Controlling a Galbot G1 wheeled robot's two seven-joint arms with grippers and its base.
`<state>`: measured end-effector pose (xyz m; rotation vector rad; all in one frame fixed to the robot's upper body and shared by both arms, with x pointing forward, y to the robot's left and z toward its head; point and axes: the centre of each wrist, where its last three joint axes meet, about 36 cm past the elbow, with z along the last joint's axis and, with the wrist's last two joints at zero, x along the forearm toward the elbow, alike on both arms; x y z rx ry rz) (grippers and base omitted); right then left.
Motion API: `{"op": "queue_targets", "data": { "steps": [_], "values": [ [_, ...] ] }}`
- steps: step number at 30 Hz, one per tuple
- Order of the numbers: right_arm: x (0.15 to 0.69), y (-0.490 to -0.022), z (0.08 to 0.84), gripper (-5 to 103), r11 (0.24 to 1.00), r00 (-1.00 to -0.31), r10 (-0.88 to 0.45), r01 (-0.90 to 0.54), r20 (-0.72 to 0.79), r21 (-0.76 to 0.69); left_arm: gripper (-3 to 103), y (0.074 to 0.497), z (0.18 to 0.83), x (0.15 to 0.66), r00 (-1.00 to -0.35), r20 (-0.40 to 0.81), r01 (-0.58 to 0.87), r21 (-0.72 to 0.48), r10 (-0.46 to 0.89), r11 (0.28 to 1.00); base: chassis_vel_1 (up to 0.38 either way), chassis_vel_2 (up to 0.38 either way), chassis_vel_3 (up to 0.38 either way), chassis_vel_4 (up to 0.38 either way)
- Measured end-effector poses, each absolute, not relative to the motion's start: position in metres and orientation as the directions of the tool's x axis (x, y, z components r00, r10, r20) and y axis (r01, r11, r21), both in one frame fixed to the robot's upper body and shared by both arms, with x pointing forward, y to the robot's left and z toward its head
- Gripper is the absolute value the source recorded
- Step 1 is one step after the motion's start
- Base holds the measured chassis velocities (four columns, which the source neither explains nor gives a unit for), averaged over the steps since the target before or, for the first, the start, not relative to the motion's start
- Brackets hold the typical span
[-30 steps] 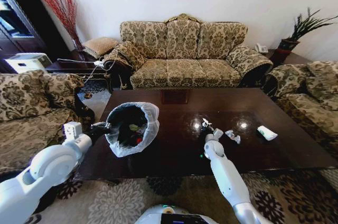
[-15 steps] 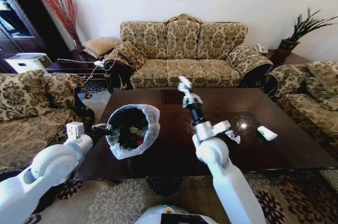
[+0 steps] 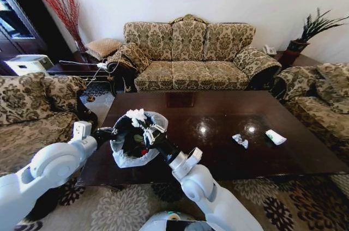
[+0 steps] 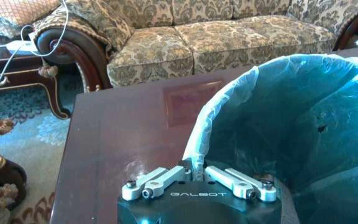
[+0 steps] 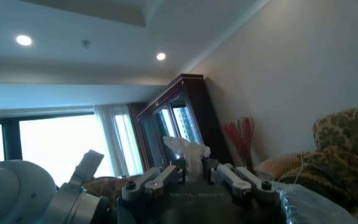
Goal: Move to the front of the table and place the trash on the table into the trash bin.
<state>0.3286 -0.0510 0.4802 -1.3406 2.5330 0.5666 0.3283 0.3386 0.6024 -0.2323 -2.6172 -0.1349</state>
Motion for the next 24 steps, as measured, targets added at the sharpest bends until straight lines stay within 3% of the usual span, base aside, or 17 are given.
{"op": "queue_targets", "data": {
  "steps": [1, 3, 6, 9, 12, 16, 24],
  "values": [
    [0.329, -0.051, 0.480, 13, 0.510, -0.560, -0.744, -0.829, -0.365, 0.232, 0, 0.339, 0.602, 0.328, -0.858, 0.495, 0.190, 0.052, 0.139, 0.980, 0.000, 0.000, 0.000, 0.000],
    [0.331, -0.052, 0.479, 28, 0.514, -0.563, -0.743, -0.826, -0.363, 0.229, 0, 0.339, 0.600, 0.328, -0.859, 0.493, 0.187, 0.045, 0.141, 0.981, 0.000, 0.000, 0.000, 0.000],
    [0.332, -0.051, 0.479, 34, 0.521, -0.569, -0.739, -0.822, -0.360, 0.229, 0, 0.340, 0.598, 0.329, -0.861, 0.490, 0.182, 0.042, 0.138, 0.982, 0.000, 0.000, 0.000, 0.000],
    [0.331, -0.051, 0.478, 50, 0.520, -0.569, -0.739, -0.822, -0.361, 0.232, 0, 0.342, 0.596, 0.329, -0.863, 0.485, 0.177, 0.035, 0.138, 0.984, 0.000, 0.000, 0.000, 0.000],
    [0.330, -0.050, 0.477, 56, 0.515, -0.566, -0.742, -0.825, -0.360, 0.233, 0, 0.342, 0.595, 0.329, -0.864, 0.484, 0.175, 0.032, 0.138, 0.984, 0.000, 0.000, 0.000, 0.000],
    [0.329, -0.048, 0.476, 78, 0.506, -0.559, -0.744, -0.829, -0.367, 0.237, 0, 0.342, 0.594, 0.328, -0.865, 0.482, 0.173, 0.028, 0.139, 0.984, 0.000, 0.000, 0.000, 0.000],
    [0.328, -0.048, 0.477, 99, 0.532, -0.583, -0.711, -0.811, -0.393, 0.242, 0, 0.342, 0.592, 0.327, -0.866, 0.480, 0.172, 0.021, 0.141, 0.985, 0.000, 0.000, 0.000, 0.000]
  ]
}}
